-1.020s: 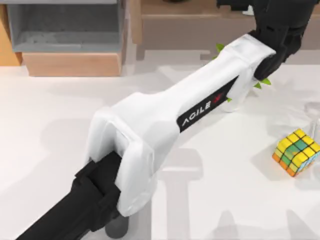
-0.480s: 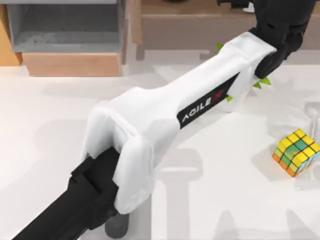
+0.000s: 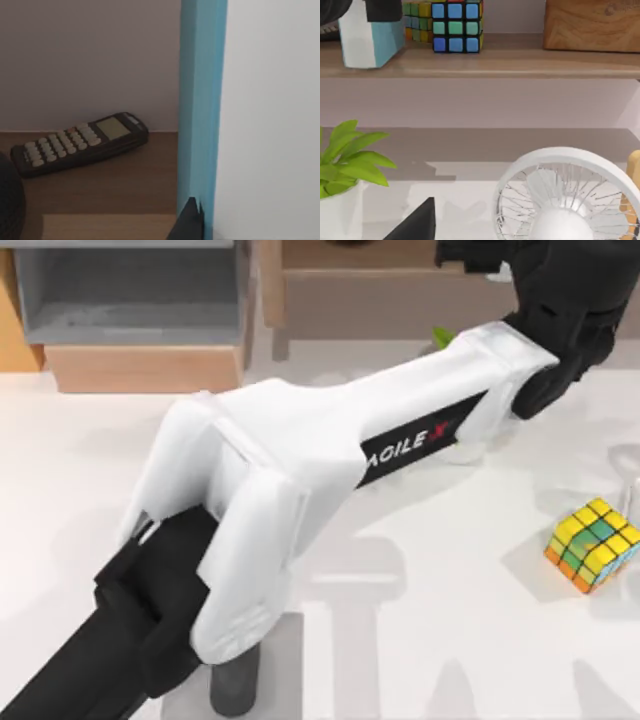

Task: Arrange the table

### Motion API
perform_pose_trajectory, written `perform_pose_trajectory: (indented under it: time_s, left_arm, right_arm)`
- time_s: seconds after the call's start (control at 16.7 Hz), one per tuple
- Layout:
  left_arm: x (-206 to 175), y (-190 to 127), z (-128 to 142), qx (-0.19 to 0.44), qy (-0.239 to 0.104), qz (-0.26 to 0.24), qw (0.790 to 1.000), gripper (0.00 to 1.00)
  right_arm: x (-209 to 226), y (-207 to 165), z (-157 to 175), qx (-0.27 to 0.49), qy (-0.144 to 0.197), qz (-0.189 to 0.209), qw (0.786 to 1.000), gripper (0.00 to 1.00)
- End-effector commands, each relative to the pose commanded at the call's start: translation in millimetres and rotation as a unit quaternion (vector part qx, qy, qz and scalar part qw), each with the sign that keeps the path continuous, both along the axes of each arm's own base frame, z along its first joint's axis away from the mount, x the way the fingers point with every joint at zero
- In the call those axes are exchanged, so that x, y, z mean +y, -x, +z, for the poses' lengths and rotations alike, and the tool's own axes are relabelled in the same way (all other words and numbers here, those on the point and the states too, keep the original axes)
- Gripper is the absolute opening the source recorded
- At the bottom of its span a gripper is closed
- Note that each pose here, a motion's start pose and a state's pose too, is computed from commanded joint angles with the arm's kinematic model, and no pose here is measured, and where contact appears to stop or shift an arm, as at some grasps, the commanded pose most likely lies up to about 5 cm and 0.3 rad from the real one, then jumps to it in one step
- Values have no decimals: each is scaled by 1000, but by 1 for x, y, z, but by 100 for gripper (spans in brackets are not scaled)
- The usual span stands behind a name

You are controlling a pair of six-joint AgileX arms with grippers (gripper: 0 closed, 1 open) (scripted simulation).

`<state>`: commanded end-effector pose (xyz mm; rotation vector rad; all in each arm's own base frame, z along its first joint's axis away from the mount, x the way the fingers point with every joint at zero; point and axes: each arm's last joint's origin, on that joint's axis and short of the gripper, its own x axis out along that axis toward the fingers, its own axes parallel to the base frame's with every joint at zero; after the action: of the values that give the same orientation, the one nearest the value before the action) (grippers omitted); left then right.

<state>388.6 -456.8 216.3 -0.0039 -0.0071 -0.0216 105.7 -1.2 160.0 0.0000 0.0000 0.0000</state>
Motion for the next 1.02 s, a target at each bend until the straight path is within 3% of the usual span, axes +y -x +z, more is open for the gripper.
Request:
perform_pose_trajectory:
  time_s: [0.6, 0.78, 1.02]
  left_arm:
    - [2, 7, 2, -2, 1, -4, 1000, 0]
    - [2, 18, 5, -3, -10, -34, 999, 0]
    - [10, 41, 8, -3, -53, -92, 994, 0]
  right_arm:
    - [0, 0, 0, 0, 0, 0, 1000, 100]
    - [0, 0, 0, 0, 0, 0, 1000, 100]
    - [0, 0, 0, 0, 0, 0, 1000, 100]
